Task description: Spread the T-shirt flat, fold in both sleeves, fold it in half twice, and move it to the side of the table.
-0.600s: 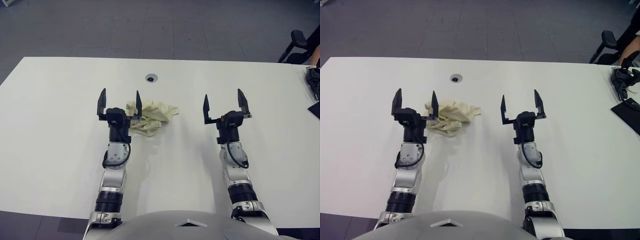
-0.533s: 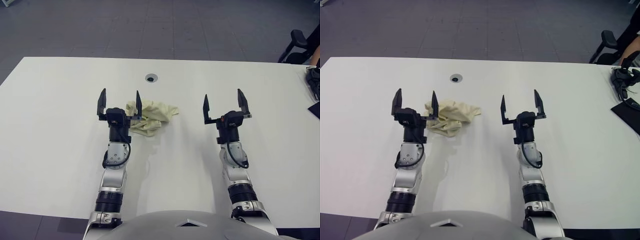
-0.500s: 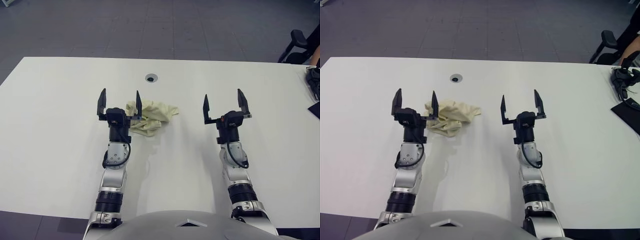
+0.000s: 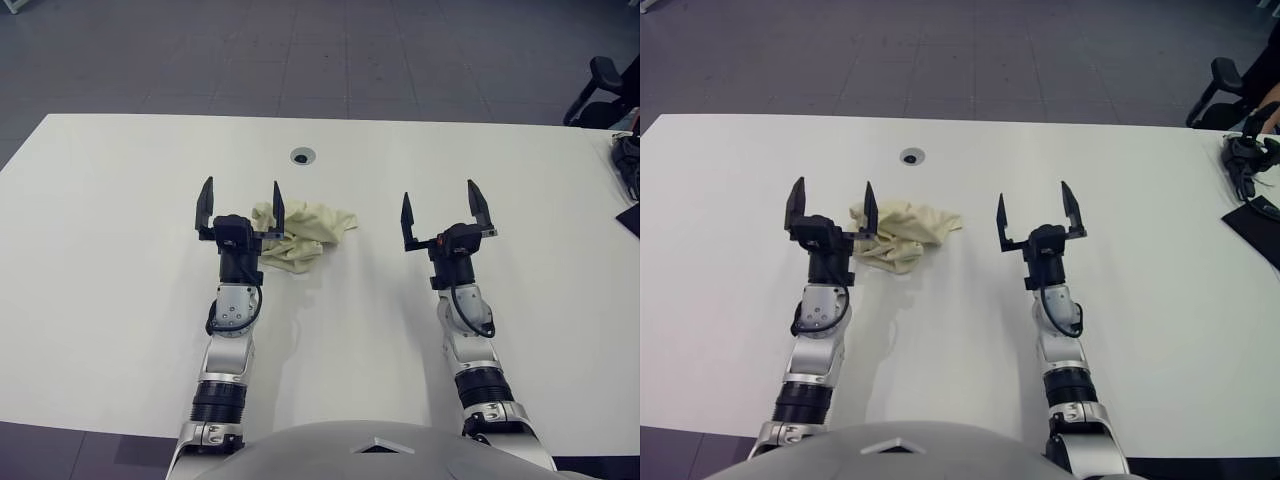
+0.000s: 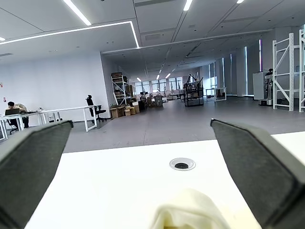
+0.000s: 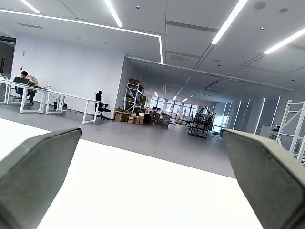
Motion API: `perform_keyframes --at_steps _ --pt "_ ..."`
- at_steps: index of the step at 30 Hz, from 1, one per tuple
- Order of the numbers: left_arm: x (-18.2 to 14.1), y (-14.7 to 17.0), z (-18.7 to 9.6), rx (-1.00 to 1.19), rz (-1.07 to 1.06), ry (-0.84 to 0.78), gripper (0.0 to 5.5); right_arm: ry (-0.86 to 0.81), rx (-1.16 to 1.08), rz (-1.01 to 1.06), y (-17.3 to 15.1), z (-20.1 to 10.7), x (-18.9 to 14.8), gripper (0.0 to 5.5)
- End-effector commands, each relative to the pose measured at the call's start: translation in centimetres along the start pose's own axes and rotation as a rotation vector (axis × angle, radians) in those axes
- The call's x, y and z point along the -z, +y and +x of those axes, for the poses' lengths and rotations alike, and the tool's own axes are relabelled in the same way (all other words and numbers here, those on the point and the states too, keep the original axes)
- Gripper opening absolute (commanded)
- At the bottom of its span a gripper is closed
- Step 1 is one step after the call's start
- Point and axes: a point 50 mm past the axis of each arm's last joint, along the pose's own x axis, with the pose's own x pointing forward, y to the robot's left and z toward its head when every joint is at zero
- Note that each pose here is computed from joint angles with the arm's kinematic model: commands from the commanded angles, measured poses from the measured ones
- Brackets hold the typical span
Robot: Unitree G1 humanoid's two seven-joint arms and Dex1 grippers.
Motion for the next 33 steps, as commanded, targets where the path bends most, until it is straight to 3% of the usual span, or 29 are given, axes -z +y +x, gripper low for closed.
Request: perform_keyframes --at_steps 1,9,18,30,33 --pt "0.0 -0.1 0.2 0.01 0.006 -0.007 5.38 -0.01 -0.007 -0.002 0.1 0.2 -0.1 5.4" --pt "0.0 -0.2 0.0 0.027 0.006 0.001 5.38 -0.021 0.032 -0.012 -0.3 0.2 -0.3 5.4" --pt "-0.1 -0.5 -0.1 0.048 -0.007 -0.004 5.38 -0.029 0.228 -0.006 -2.6 0.3 -0.5 5.4" --pt "-0.1 -0.4 -0.1 0.042 -0.003 -0.005 5.38 -0.015 0.213 0.018 -2.3 0.4 -0.3 5.4" --pt "-0.4 0.2 0.1 -0.007 0.003 -0.028 5.38 -0.034 0.043 0.017 -0.3 0.3 -0.5 5.4"
